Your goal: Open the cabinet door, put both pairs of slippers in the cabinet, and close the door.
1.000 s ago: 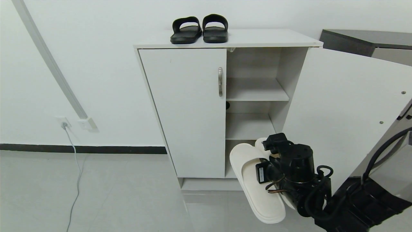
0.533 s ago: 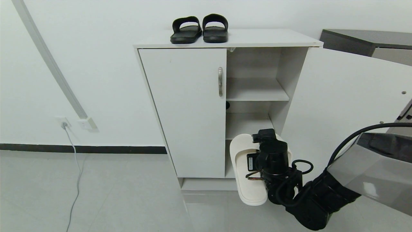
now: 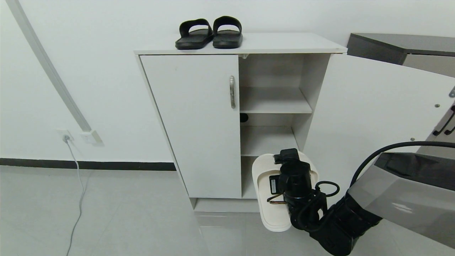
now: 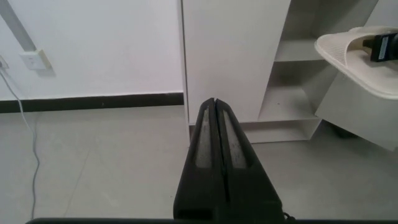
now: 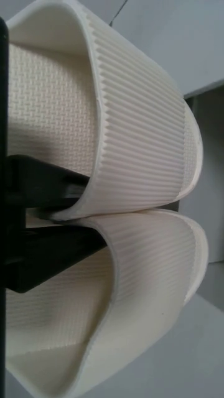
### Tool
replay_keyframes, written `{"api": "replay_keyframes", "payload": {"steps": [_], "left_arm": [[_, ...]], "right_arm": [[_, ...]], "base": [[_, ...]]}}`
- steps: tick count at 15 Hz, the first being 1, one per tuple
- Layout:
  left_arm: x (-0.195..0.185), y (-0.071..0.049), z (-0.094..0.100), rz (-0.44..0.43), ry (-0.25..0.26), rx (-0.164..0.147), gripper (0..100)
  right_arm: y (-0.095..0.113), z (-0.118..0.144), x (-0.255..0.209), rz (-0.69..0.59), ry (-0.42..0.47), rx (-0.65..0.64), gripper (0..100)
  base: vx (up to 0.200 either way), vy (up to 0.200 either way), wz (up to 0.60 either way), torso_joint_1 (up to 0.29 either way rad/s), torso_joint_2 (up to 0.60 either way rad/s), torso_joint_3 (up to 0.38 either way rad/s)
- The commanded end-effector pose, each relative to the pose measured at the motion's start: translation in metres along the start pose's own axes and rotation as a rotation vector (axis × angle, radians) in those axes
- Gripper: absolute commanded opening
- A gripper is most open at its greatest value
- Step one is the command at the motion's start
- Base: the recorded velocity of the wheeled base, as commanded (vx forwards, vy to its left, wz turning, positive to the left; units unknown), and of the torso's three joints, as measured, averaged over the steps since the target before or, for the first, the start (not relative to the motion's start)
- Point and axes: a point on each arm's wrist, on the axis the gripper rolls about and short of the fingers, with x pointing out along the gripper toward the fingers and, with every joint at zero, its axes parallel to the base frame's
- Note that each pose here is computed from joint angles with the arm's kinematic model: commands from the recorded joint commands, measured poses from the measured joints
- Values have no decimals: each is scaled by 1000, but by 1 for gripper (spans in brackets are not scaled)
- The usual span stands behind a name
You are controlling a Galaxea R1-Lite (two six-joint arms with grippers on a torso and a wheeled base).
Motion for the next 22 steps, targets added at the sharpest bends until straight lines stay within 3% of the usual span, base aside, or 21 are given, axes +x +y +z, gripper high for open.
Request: {"api": "replay_keyframes", "payload": {"steps": [1, 5, 14, 22], "left_arm": [[0, 0, 0, 0, 2, -1, 0], [0, 0, 0, 6, 2, -20, 0], [0, 0, 0, 8, 2, -19, 0], [0, 0, 0, 6, 2, -16, 0]], "right_arm": [[1, -2, 0, 2, 4, -2, 0], [8, -12, 9, 6, 14, -12, 0], [17, -1, 15, 40, -25, 26, 0], [24, -9, 23, 53, -19, 20, 0]], "base": [[0, 0, 0, 0, 0, 0], [0, 0, 0, 0, 0, 0], [0, 0, 0, 0, 0, 0], [0, 0, 0, 1, 1, -45]]}}
